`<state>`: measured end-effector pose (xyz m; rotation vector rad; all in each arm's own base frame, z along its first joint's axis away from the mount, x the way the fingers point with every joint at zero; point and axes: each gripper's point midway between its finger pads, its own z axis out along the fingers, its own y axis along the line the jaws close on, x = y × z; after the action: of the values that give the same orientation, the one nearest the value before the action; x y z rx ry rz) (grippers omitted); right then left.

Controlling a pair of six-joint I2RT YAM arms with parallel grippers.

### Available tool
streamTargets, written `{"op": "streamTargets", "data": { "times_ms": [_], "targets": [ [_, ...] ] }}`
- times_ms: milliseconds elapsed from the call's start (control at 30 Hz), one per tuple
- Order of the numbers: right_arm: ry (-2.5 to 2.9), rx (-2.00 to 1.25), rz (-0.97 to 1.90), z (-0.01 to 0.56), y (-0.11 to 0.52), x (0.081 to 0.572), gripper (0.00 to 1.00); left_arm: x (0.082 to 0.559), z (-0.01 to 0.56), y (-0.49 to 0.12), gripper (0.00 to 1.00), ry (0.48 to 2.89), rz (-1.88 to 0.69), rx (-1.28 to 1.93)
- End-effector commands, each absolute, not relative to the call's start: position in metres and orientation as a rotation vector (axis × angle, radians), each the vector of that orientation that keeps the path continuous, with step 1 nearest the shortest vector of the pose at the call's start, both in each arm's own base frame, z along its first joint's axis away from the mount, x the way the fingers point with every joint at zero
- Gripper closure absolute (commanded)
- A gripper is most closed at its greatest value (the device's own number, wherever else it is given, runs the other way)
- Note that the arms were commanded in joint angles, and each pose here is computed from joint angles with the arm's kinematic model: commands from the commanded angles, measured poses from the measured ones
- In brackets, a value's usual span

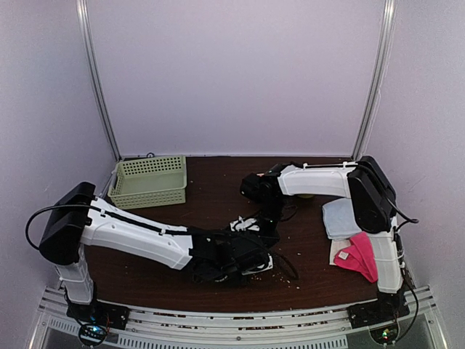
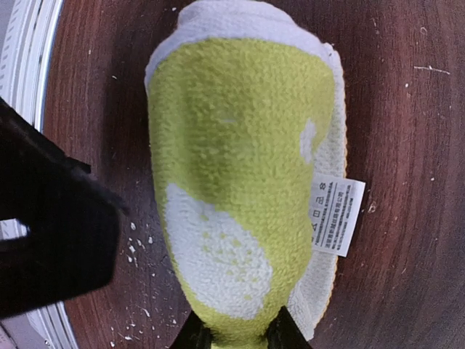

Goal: Roll the towels
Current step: Roll the towel at the center of the board, then pick up the towel from the center of the board.

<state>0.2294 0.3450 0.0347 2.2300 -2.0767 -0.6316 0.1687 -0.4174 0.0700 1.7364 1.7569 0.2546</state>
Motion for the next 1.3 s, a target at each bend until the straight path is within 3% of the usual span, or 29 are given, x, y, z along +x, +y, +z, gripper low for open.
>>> {"op": "streamTargets", "data": {
  "times_ms": [0, 433, 800, 1033, 1267],
  "targets": [
    [-1.997, 2.068, -0.527, -0.008, 0.317, 0.206, 0.82, 0.201, 0.092, -0.427, 0.37, 1.731, 0.259, 1.624],
    [-2.006, 2.065, -0.559, -0.005, 0.322, 0.206, 0.81, 0.211, 0.058, -0.444, 0.43, 1.715, 0.193, 1.753],
    [-1.998, 2.064, -0.575, -0.004, 0.323, 0.203, 0.81, 0.232, 0.034, -0.428, 0.47, 1.748, 0.358, 1.724],
    [-2.003, 2.085, -0.61, 0.009, 0.327, 0.203, 0.81, 0.231, 0.016, -0.419, 0.66, 1.769, 0.395, 1.767],
    [-2.09, 2.197, -0.678, 0.072, 0.332, 0.214, 0.61, 0.232, 0.021, -0.418, 0.92, 1.801, 0.345, 1.743]
  ]
}}
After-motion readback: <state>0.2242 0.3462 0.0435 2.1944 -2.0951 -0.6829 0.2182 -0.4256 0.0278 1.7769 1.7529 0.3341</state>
